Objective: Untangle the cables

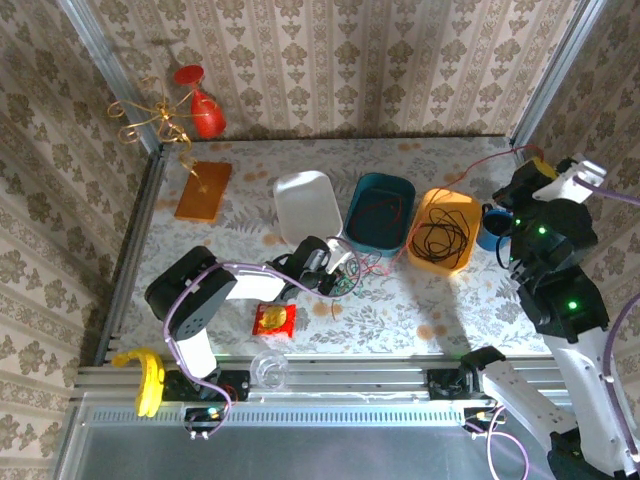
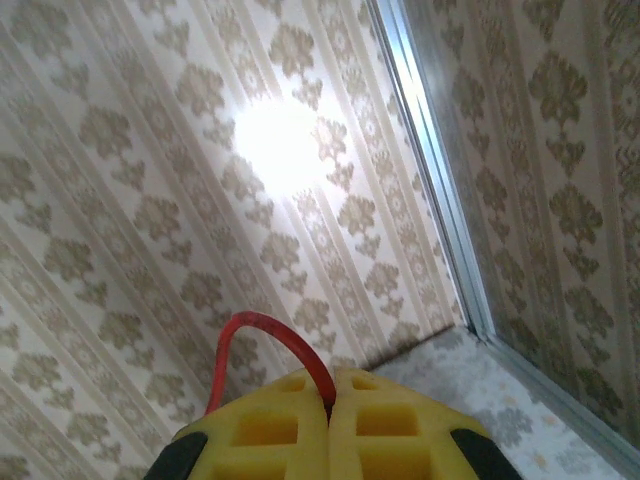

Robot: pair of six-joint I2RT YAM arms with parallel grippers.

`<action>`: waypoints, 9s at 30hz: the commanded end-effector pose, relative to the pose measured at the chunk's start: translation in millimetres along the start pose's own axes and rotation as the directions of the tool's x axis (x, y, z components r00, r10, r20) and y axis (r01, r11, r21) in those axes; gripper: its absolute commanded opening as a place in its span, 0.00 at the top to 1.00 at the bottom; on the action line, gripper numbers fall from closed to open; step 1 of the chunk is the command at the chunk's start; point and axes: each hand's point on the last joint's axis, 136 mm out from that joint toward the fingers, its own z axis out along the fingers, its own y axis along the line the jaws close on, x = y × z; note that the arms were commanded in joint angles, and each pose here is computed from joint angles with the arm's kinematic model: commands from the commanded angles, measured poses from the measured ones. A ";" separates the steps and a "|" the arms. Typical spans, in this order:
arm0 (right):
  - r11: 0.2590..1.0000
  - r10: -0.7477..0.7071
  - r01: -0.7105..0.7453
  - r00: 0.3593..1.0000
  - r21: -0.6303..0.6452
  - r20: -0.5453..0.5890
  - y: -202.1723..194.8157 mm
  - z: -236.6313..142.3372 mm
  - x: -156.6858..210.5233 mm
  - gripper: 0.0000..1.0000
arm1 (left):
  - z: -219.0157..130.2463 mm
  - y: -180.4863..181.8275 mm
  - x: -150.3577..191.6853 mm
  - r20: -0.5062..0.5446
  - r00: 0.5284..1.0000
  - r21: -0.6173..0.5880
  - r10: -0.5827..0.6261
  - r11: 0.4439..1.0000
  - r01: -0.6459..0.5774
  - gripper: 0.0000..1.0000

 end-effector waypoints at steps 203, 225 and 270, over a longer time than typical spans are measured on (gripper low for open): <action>0.861 0.110 -0.364 0.816 -0.356 -0.567 125.0 77.0 200.6 1.00 | 9.1 -11.2 36.4 -0.129 0.987 -0.035 0.097 0.994 -0.102 0.80; 0.866 0.031 -0.383 0.683 -0.322 -0.730 137.4 86.6 277.2 1.00 | 11.2 -13.1 35.5 -0.133 0.986 -0.030 0.103 0.994 -0.108 0.80; 0.839 -0.522 -0.138 0.076 -0.527 -0.850 90.1 -100.1 446.4 0.56 | -8.5 -9.5 25.5 -0.017 0.997 -0.019 0.075 0.997 -0.076 0.71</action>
